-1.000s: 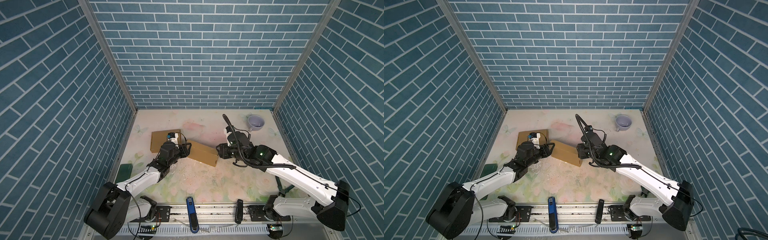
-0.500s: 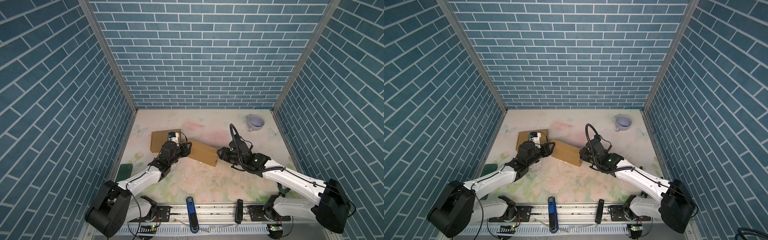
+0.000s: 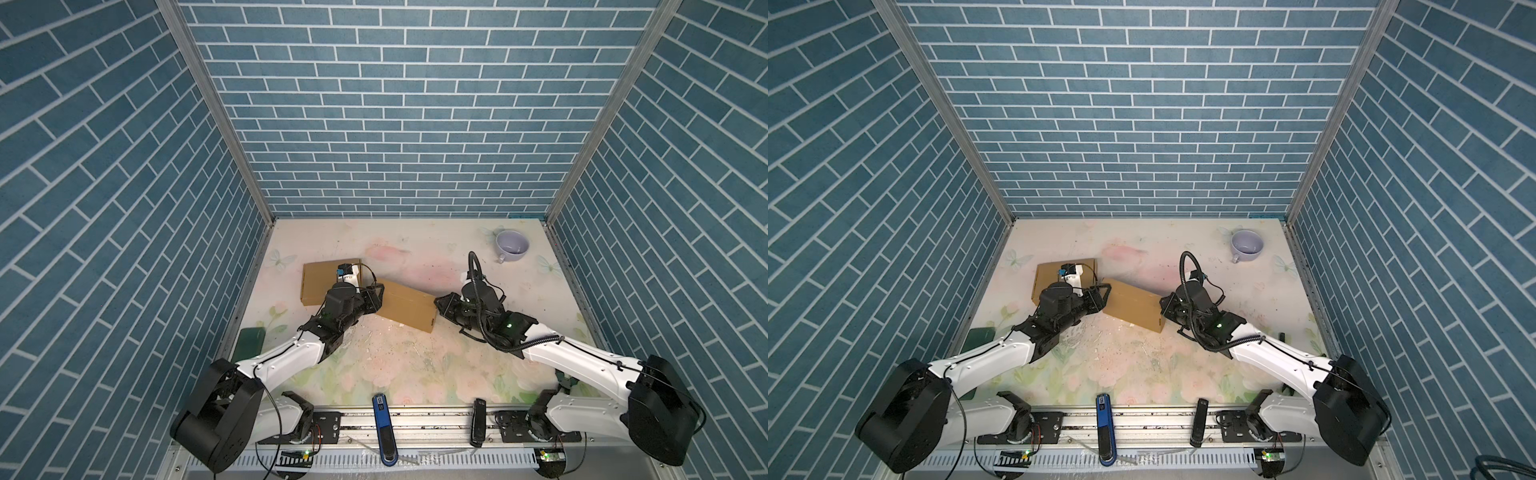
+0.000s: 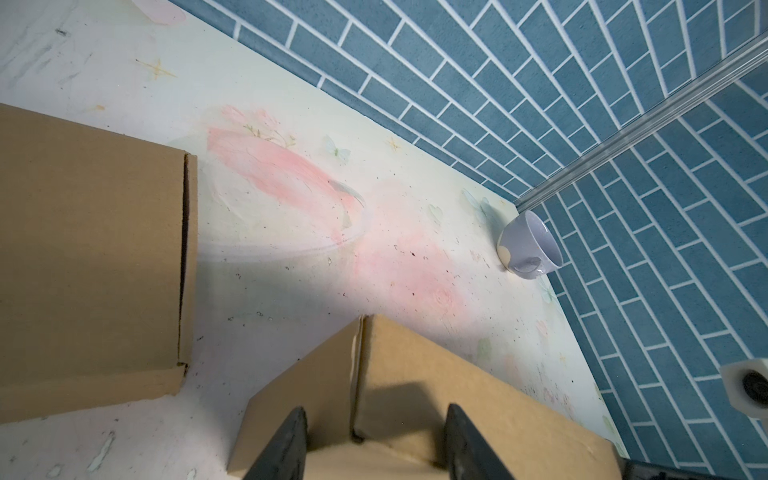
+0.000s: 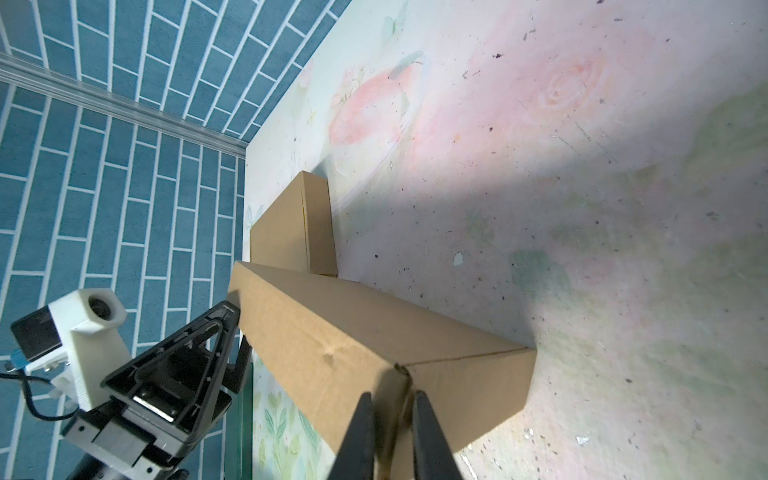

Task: Fold the paper box

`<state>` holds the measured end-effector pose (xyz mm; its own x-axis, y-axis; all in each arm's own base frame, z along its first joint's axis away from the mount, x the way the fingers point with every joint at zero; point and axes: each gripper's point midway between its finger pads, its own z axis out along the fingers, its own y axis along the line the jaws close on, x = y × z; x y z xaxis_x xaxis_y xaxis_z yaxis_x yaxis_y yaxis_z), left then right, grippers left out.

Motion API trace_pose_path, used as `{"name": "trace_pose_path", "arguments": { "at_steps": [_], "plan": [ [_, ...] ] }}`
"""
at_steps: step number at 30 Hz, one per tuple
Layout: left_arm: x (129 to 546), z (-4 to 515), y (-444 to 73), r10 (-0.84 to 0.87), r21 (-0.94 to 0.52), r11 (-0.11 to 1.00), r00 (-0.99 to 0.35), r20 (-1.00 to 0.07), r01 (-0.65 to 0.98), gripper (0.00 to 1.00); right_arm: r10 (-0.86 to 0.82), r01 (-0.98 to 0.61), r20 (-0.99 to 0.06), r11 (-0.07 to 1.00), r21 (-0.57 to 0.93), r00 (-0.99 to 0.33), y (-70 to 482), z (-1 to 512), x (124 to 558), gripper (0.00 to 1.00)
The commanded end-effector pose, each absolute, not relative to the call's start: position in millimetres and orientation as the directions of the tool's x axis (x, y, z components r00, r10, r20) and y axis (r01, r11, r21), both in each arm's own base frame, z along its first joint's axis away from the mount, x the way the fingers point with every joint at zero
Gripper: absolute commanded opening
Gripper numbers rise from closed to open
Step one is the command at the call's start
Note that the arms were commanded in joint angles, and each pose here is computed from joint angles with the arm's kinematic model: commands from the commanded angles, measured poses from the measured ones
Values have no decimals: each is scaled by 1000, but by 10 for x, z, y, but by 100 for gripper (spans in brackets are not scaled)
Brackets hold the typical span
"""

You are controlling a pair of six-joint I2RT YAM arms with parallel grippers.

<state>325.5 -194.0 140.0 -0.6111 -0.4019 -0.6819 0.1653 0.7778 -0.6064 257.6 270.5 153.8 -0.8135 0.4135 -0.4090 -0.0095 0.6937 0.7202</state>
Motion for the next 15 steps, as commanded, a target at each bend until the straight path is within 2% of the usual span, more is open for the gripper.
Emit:
{"name": "trace_pose_path", "arguments": {
  "at_steps": [1, 10, 15],
  "plan": [
    [2781, 692, -1944, -269, -540, 836, -789, -553, 94, 52, 306, 6, -363, 772, 635, -880, 2590, 1126, 2315, 14],
    [2382, 738, -1886, -249, -538, 838, -813, -526, 91, 51, 151, -97, -394, 834, 542, -907, 2479, 1095, 2052, 16],
    [2070, 639, -1838, -238, -549, 832, -849, -471, 71, 51, 106, -114, -381, 852, 510, -918, 2458, 990, 1877, 16]
  ]
}}
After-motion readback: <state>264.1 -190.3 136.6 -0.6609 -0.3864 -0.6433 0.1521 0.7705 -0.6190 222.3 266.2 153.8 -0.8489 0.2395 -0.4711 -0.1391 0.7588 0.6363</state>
